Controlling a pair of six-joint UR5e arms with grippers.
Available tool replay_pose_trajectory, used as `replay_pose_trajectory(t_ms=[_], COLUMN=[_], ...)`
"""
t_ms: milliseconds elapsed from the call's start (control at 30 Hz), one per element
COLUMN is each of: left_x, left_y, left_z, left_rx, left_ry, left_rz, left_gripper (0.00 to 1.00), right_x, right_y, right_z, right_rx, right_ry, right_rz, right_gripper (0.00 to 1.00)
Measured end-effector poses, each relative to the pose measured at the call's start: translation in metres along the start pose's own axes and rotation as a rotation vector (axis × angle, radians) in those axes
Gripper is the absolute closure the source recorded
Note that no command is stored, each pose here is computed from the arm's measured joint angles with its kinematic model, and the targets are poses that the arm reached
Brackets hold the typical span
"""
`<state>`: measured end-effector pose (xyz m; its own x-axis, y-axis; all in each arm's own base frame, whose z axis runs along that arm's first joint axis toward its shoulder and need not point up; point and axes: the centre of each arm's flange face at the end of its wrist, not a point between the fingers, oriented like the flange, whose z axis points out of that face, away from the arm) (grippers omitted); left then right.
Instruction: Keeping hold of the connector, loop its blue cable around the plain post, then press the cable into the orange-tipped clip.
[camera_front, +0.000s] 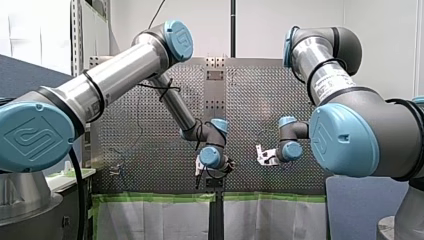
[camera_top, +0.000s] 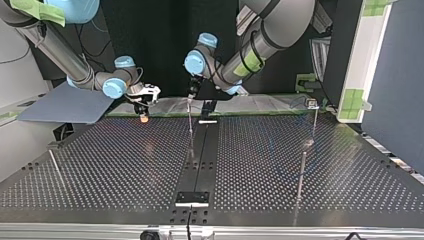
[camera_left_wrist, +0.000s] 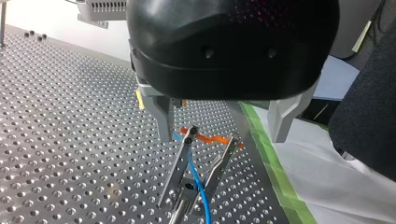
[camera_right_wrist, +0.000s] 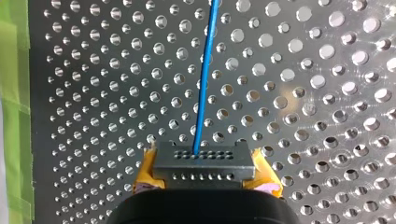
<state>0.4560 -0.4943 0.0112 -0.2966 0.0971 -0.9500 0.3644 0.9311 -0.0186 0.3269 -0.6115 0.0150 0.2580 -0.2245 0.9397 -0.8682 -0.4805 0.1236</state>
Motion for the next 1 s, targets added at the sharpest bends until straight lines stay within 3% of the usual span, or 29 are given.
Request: replay_pose_trajectory(t_ms=[167, 467, 700, 1000], left_x=[-0.009, -0.031, -0.050, -0.066], left_y=[-0.003, -0.011, -0.003, -0.003], left_z=[-0.014, -0.043, -0.064, -0.100], left_rx=[-0.020, -0.038, -0.085, -0.131], left_ry=[-0.027, -0.105, -0.175, -0.229], left_rz=[0.004, -0.079, -0.150, -0.185], left_gripper=[0.00, 0.00, 0.00, 0.00], right_x=[-0.001, -0.001, -0.002, -0.004], right_y=[0.000, 0.000, -0.002, -0.005], right_z=[0.000, 0.000, 0.000, -0.003], right_rx=[0.001, 0.001, 0.012, 0.028], right_ry=[-0.002, -0.001, -0.005, -0.025], right_rz=[0.000, 0.000, 0.001, -0.005], right_gripper=[1.00, 1.00, 1.00, 1.00])
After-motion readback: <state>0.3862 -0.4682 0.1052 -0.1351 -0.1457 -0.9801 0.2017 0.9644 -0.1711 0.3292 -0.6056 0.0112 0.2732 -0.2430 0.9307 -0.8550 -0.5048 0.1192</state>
